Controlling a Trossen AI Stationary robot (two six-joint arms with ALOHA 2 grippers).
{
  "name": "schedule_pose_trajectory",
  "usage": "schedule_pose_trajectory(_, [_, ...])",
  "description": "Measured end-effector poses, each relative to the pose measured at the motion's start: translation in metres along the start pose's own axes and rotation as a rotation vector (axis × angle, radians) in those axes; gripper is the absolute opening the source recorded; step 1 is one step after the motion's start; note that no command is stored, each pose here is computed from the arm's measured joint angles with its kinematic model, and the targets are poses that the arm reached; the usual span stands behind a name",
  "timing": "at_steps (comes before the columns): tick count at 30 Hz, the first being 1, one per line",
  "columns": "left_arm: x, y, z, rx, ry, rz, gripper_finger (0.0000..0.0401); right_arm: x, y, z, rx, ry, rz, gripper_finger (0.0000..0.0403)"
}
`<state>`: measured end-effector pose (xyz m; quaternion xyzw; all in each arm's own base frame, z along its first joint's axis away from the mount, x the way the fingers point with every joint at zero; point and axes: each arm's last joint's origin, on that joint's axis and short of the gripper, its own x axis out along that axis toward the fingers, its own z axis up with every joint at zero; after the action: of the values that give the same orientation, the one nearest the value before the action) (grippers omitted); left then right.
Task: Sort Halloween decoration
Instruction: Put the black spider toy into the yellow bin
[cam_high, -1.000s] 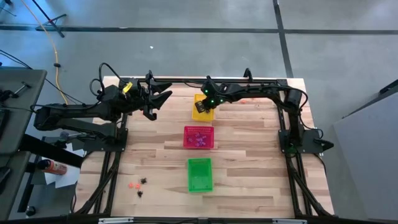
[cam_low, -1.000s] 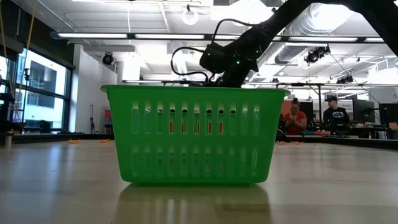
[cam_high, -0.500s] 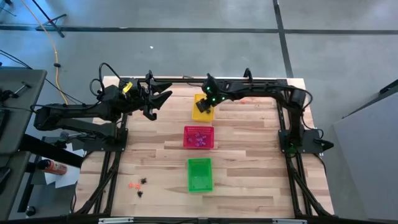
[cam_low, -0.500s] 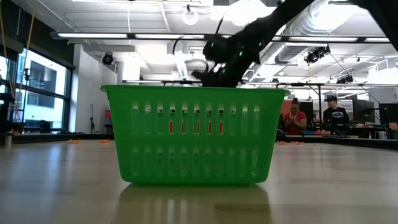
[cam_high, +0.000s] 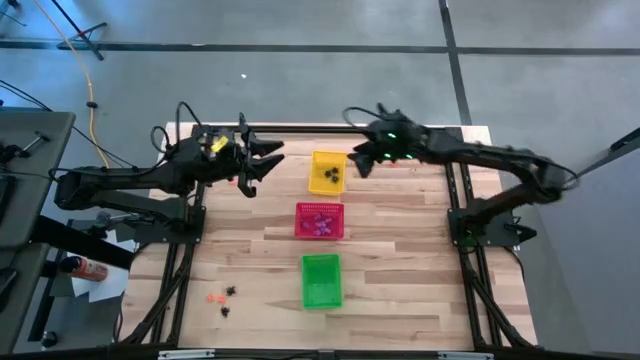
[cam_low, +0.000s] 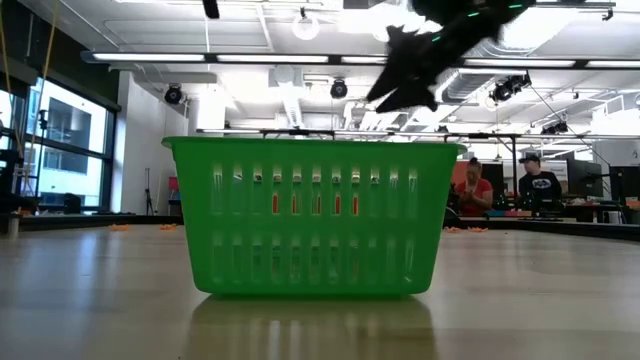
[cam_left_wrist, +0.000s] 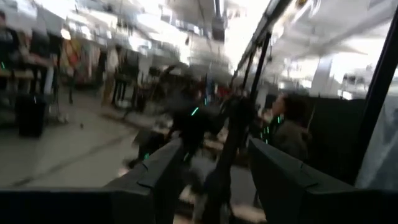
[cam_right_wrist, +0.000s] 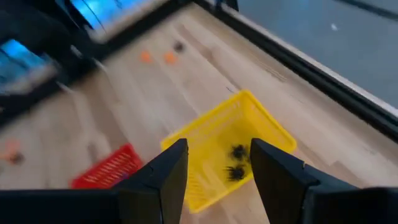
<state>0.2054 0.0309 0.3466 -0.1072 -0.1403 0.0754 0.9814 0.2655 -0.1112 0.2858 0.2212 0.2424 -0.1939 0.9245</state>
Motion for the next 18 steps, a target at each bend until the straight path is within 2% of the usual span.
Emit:
schedule_pose_trajectory(2, [0.000, 0.001, -0.004, 0.000, 0.044, 0.003, 0.0172, -0.017, 0.004, -0.013, 0.034, -0.088, 0.060, 0.0169])
schedule_pose_trajectory(5, [0.000, 0.001, -0.008, 0.000, 0.080, 0.010, 0.0172, -0.038, 0.014, -0.023, 0.059, -0.259, 0.225, 0.0169])
schedule_pose_trajectory(9, [-0.001, 0.002, -0.011, 0.002, 0.116, 0.017, 0.0172, -0.063, 0.033, -0.025, -0.070, -0.540, 0.431, 0.0169])
schedule_pose_trajectory(12, [-0.001, 0.003, -0.015, 0.003, 0.159, 0.025, 0.0172, -0.074, 0.046, -0.024, -0.202, -0.661, 0.478, 0.0169])
schedule_pose_trajectory(18, [-0.004, 0.003, -0.028, 0.023, 0.306, -0.035, 0.0172, -0.075, 0.058, -0.018, -0.326, -0.678, 0.472, 0.0169])
